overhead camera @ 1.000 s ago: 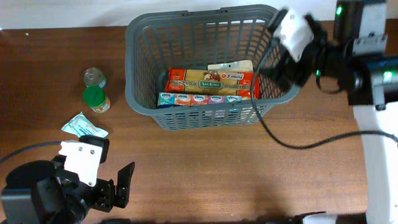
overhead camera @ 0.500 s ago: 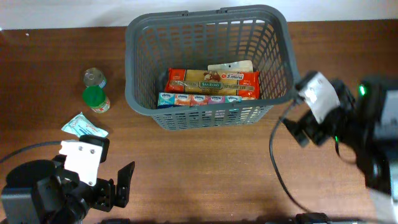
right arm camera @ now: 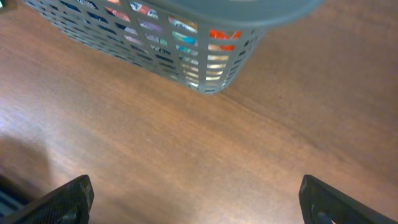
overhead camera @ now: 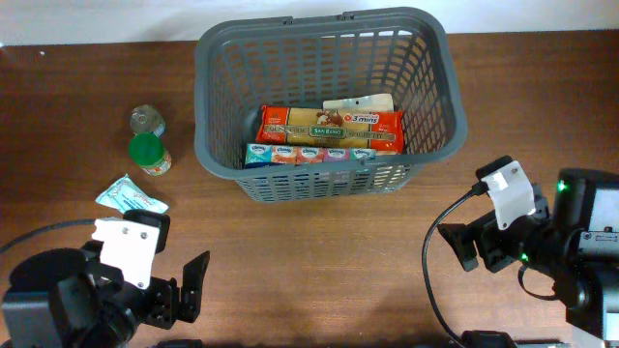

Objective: Pack container

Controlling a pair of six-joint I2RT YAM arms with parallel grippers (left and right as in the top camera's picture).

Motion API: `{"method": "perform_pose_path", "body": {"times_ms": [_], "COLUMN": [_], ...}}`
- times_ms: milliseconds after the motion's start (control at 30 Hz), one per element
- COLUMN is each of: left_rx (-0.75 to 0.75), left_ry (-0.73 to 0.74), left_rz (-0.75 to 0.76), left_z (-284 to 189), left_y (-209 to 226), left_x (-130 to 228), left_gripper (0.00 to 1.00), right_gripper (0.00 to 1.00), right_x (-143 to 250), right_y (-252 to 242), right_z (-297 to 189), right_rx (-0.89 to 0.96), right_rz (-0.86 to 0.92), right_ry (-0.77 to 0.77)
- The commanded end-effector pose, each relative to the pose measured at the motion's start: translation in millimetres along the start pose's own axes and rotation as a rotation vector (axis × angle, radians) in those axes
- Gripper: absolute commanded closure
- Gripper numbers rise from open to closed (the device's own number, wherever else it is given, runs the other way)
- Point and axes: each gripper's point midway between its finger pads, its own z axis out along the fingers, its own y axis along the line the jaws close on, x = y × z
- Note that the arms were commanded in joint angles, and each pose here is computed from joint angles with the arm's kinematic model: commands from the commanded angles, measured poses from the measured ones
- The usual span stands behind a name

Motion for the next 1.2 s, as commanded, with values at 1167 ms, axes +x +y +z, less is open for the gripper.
{"method": "perform_pose_path", "body": {"times_ms": [1167], "left_rx": [0.013], "left_ry": [-0.001], "left_rz": [0.004], "left_z": [0.3], "left_y": [-2.1], "left_x": [-0.2], "left_gripper": [0.01], "right_gripper": [0.01], "right_x": [33.7], "right_y": [27.1], "right_z": [-28.2], "right_rx": [0.044], "right_rz": [0.137], "right_ry": [-0.143]}}
